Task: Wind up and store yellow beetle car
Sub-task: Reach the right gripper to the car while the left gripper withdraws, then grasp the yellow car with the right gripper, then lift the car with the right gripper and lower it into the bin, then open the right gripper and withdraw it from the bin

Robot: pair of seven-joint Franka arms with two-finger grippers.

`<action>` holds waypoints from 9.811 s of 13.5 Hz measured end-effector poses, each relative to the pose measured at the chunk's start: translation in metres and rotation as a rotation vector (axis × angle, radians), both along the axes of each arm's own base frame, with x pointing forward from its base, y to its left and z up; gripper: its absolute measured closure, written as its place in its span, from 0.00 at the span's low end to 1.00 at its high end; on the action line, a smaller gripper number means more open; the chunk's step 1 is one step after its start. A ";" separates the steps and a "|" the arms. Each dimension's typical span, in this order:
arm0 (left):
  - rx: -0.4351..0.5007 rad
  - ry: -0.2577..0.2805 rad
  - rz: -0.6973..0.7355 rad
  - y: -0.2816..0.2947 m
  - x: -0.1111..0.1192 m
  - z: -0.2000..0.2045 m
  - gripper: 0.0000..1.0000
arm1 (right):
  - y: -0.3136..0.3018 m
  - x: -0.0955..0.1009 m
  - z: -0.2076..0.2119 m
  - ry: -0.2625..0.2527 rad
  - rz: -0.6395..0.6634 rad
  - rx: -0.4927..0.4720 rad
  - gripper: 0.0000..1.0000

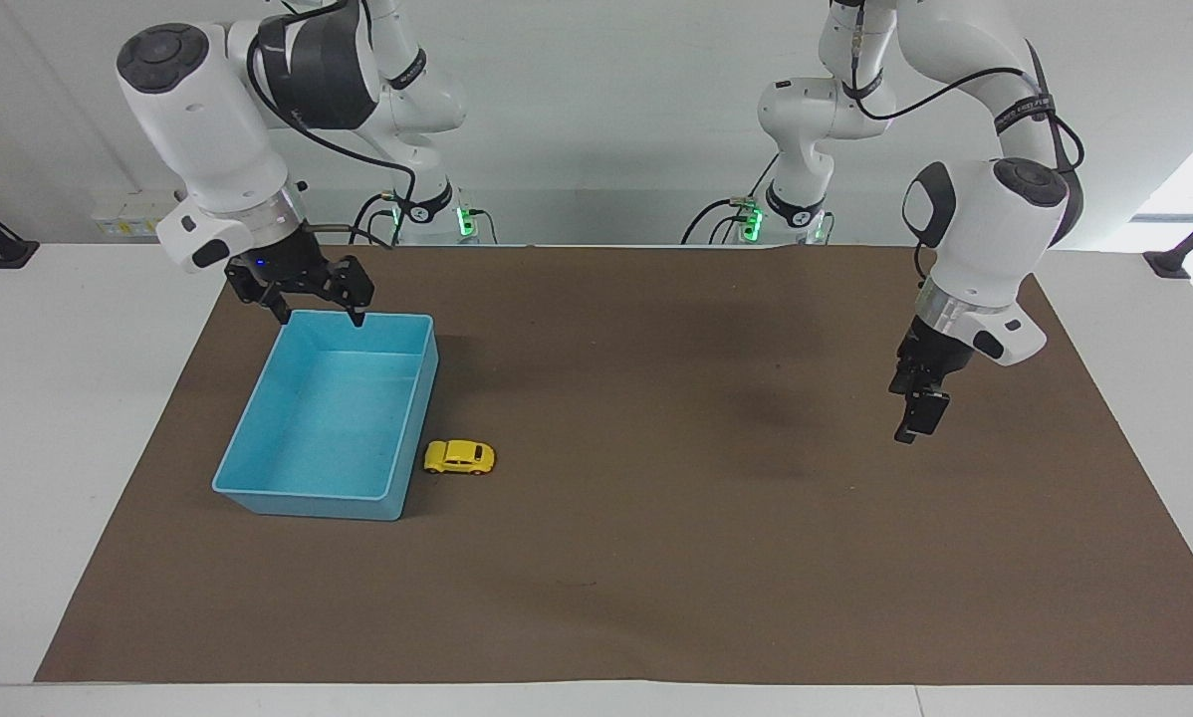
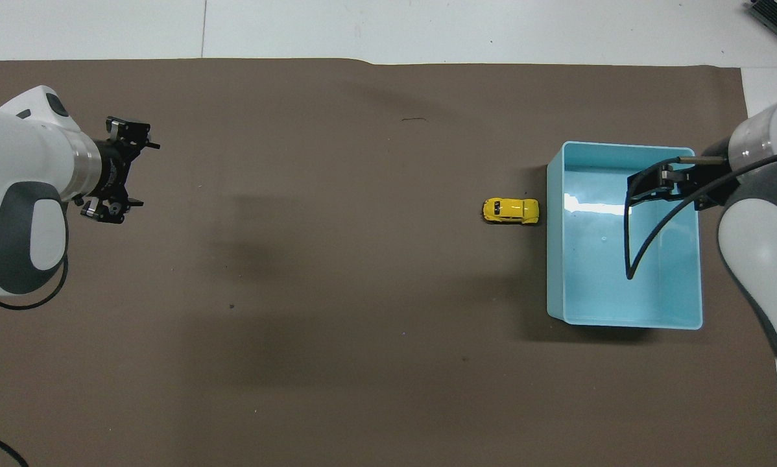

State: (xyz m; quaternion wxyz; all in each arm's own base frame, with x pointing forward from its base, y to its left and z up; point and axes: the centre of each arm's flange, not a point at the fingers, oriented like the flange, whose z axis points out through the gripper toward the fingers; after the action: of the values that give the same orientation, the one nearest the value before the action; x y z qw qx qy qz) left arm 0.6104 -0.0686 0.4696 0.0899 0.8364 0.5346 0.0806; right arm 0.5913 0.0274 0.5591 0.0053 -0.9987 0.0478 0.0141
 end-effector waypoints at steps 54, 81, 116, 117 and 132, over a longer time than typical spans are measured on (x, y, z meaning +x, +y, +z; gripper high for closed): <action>0.207 0.092 -1.265 0.026 -0.069 0.169 0.00 | 0.164 0.016 -0.260 -0.094 -1.359 0.072 0.52; 0.206 0.093 -1.259 0.030 -0.069 0.170 0.00 | 0.044 -0.007 -0.100 0.069 -0.398 0.026 0.52; 0.219 0.100 -1.261 0.029 -0.069 0.170 0.00 | -0.057 -0.025 -0.172 -0.023 0.053 0.015 0.00; 0.219 0.100 -1.261 0.029 -0.069 0.170 0.00 | -0.058 -0.019 -0.154 -0.028 0.065 -0.003 0.00; 0.219 0.100 -1.261 0.029 -0.069 0.170 0.00 | -0.050 -0.029 0.029 -0.014 0.009 -0.036 0.00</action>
State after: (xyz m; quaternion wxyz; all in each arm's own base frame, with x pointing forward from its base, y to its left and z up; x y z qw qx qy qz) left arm 0.5411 -0.0393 0.6400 0.0091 0.9973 -0.0677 0.0274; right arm 0.5624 -0.0221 0.5880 -0.0124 -0.9990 0.0436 0.0065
